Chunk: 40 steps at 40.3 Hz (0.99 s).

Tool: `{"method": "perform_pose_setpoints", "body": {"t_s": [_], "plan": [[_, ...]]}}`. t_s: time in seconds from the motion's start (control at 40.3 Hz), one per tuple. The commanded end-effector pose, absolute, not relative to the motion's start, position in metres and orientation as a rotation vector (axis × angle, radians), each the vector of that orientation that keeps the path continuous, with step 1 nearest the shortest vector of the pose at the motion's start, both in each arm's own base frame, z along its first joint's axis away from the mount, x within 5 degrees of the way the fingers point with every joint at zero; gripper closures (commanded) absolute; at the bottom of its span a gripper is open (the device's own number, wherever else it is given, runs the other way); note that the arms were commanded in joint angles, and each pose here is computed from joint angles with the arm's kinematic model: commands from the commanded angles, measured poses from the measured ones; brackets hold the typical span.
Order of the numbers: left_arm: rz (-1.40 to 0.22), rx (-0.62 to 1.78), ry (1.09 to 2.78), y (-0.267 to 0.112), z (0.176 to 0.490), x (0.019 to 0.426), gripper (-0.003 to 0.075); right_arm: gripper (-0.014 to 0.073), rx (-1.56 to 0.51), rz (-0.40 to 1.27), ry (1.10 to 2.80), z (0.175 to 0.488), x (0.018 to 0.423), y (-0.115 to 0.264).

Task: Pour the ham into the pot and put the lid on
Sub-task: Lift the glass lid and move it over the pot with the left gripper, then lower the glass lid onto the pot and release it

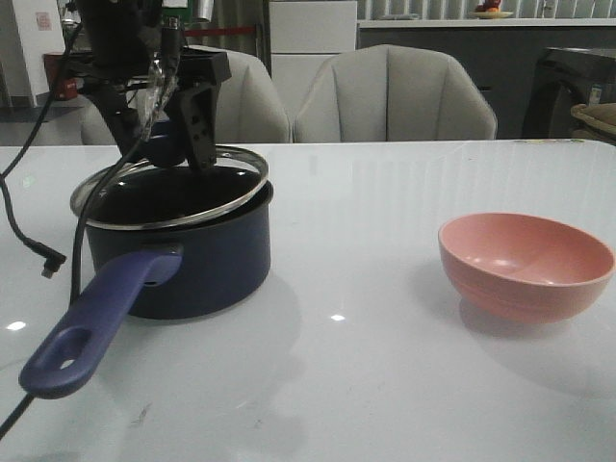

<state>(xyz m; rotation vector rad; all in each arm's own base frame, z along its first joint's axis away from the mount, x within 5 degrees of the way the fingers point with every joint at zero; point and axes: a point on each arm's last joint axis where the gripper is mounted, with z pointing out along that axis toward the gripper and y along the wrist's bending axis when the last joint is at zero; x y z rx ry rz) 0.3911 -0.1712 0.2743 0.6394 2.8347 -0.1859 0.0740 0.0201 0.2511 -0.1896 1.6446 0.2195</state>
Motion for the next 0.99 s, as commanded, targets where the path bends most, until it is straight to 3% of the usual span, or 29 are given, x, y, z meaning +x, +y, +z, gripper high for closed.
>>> {"method": "perform_pose_setpoints", "body": {"t_s": [0.0,0.099,0.199,0.471,0.968], "plan": [[-0.193,0.650,2.832,-0.170,0.295,0.380,0.0339,0.0447,-0.167,0.209,1.558,0.265,0.075,0.019],[-0.218,0.647,2.838,-0.172,0.293,0.381,0.0239,0.0447,-0.167,0.209,1.558,0.265,0.075,0.019],[-0.223,0.647,2.840,-0.173,0.293,0.381,0.0192,0.0447,-0.167,0.209,1.558,0.265,0.075,0.019],[-0.228,0.647,2.829,-0.173,0.296,0.381,0.0190,0.0447,-0.167,0.209,1.557,0.266,0.075,0.018],[-0.335,0.658,2.702,-0.177,0.335,0.377,0.0170,0.0447,-0.167,0.209,1.557,0.266,0.075,0.018]]}}
